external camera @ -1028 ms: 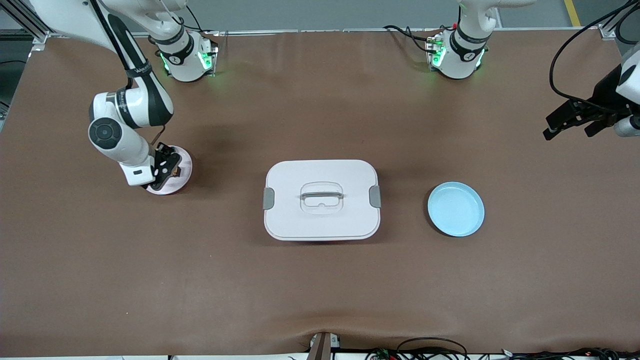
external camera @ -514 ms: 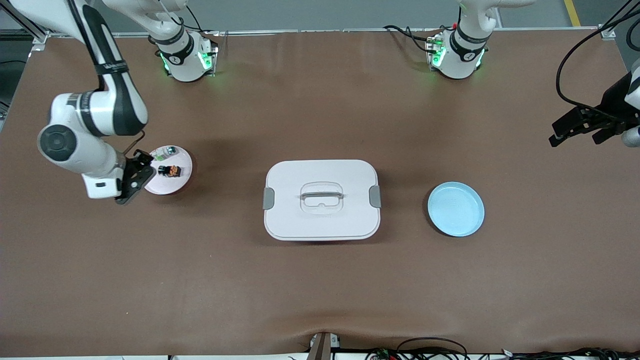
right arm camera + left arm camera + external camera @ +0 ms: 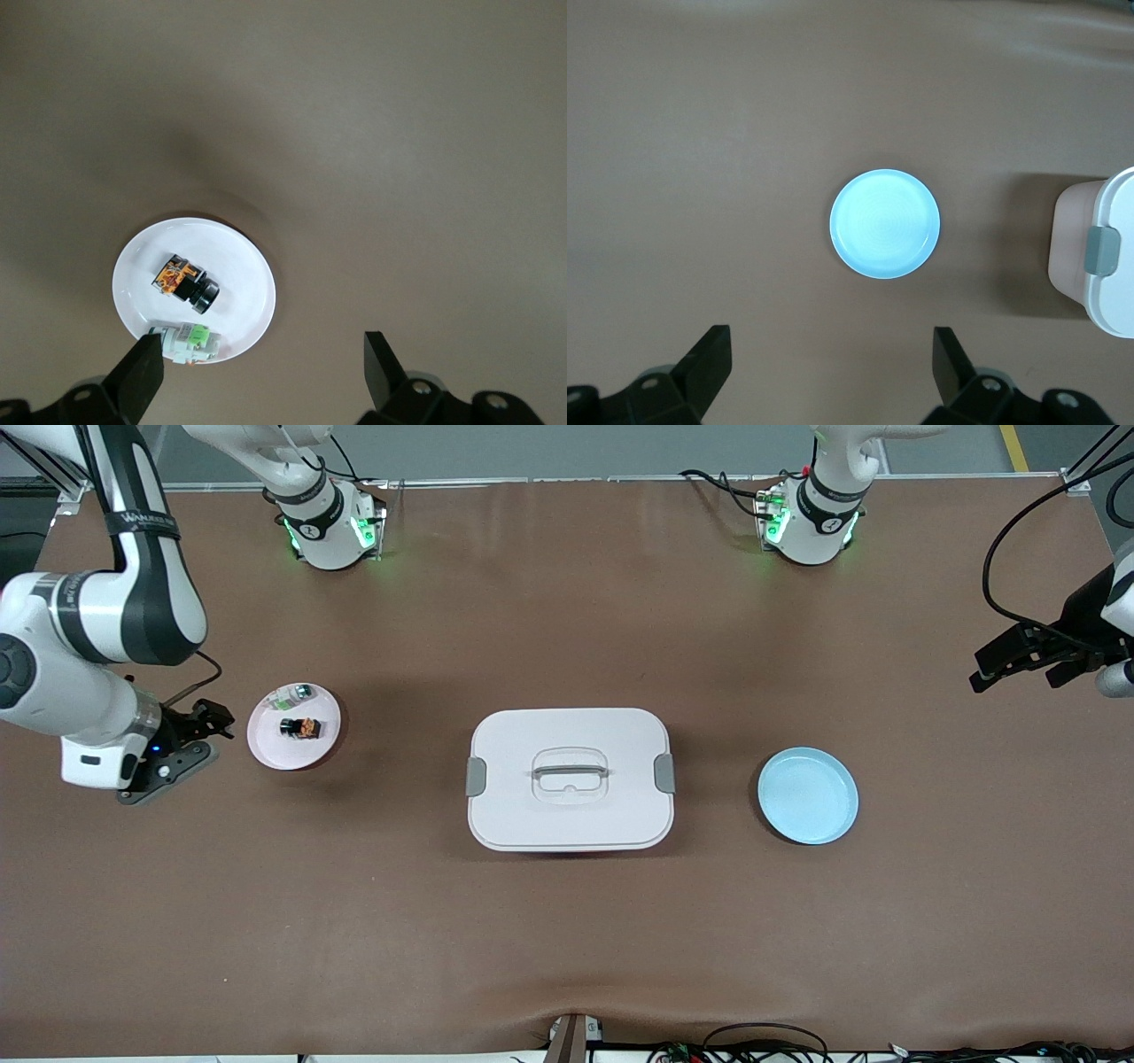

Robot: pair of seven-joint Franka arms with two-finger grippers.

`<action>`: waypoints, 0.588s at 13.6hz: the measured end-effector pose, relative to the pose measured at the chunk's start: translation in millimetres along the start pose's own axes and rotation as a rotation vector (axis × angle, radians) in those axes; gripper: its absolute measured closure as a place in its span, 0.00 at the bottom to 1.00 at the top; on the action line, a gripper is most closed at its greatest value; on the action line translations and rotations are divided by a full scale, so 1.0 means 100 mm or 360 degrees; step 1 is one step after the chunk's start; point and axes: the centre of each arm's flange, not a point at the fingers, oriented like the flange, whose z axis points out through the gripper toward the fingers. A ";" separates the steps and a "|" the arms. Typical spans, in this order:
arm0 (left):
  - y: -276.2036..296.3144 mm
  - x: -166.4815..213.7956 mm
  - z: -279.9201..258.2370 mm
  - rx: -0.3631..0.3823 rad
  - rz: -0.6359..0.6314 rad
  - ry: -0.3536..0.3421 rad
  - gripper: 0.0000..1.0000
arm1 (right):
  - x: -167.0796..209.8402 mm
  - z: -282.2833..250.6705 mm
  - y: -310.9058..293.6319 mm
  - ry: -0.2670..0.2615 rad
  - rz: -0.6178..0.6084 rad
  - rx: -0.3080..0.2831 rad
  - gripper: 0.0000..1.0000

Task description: Transfer orange switch to right arm and place

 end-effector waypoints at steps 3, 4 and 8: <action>0.01 0.00 -0.02 -0.0001 0.0002 0.0005 0.00 | -0.09 -0.38 0.22 0.0022 0.0435 0.0012 0.00; 0.01 0.01 -0.02 -0.0001 0.0002 0.0007 0.00 | -0.10 -0.50 0.26 0.0044 0.0549 0.0006 0.00; 0.01 0.01 -0.02 -0.0001 0.0002 0.0007 0.00 | -0.15 -0.99 0.43 0.0174 0.0809 0.0035 0.00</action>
